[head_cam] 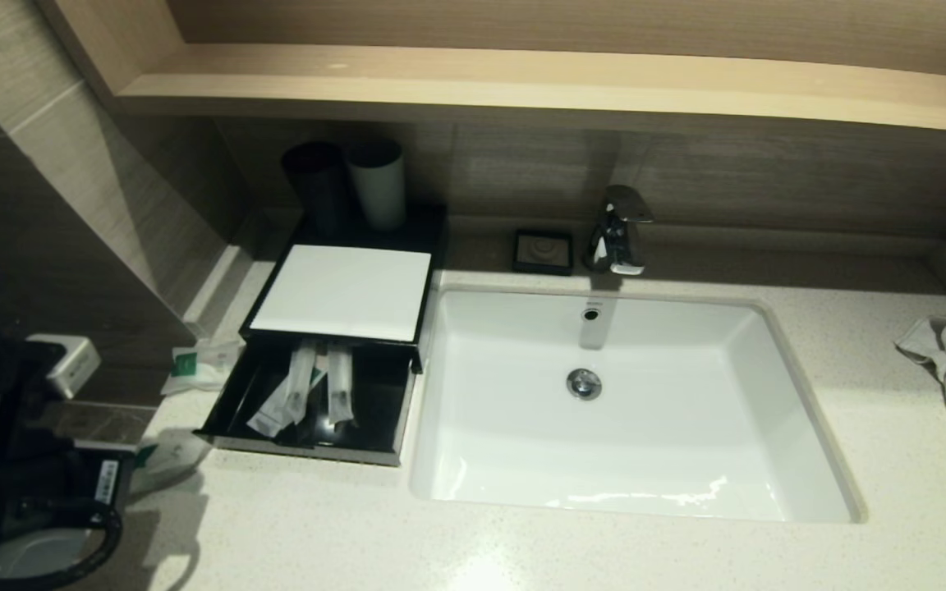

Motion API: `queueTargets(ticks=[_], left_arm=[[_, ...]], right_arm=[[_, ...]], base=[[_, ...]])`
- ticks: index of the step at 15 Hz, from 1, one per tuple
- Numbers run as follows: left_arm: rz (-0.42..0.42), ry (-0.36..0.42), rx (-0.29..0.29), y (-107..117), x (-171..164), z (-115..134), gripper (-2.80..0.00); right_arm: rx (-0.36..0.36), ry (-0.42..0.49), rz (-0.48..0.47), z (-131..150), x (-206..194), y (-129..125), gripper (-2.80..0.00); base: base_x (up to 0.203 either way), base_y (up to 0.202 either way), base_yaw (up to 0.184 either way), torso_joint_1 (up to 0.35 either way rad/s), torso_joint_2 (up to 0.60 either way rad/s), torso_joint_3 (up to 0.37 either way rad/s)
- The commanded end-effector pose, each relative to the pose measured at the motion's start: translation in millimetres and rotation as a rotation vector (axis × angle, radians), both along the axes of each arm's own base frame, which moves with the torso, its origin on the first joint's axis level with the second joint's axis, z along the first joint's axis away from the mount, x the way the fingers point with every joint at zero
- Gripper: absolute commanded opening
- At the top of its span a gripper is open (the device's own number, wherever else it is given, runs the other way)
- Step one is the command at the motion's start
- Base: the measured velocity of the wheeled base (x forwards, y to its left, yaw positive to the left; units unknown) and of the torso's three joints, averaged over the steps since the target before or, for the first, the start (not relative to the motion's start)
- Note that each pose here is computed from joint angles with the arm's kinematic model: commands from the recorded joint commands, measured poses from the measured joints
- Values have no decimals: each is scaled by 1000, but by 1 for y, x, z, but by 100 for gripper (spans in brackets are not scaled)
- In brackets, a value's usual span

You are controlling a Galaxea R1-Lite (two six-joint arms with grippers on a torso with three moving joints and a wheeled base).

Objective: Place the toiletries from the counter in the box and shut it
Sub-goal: Pick up the bathroom toiletry

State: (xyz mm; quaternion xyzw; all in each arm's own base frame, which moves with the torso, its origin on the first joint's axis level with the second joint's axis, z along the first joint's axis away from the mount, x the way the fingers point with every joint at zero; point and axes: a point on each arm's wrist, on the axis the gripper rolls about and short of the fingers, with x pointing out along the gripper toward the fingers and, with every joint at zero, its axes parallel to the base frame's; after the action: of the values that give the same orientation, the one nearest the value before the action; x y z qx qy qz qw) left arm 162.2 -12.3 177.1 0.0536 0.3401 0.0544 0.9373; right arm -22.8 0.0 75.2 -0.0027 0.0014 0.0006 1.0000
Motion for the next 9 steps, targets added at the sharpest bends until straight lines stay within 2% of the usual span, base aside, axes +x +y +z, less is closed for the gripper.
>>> queueTargets(ticks=[1, 5, 9], left_arm=[[-8, 9, -10, 0, 1, -2, -280], [10, 21, -26, 1, 2, -5, -280], [50, 71, -59, 4, 16, -14, -280]], right_arm=[[-1, 0, 0, 0, 0, 0, -280], [-1, 0, 0, 0, 0, 0, -280], [-1, 0, 0, 0, 0, 0, -280]], base=[[0, 0, 0, 0, 0, 0], [0, 0, 0, 0, 0, 0], [0, 0, 0, 0, 0, 0]])
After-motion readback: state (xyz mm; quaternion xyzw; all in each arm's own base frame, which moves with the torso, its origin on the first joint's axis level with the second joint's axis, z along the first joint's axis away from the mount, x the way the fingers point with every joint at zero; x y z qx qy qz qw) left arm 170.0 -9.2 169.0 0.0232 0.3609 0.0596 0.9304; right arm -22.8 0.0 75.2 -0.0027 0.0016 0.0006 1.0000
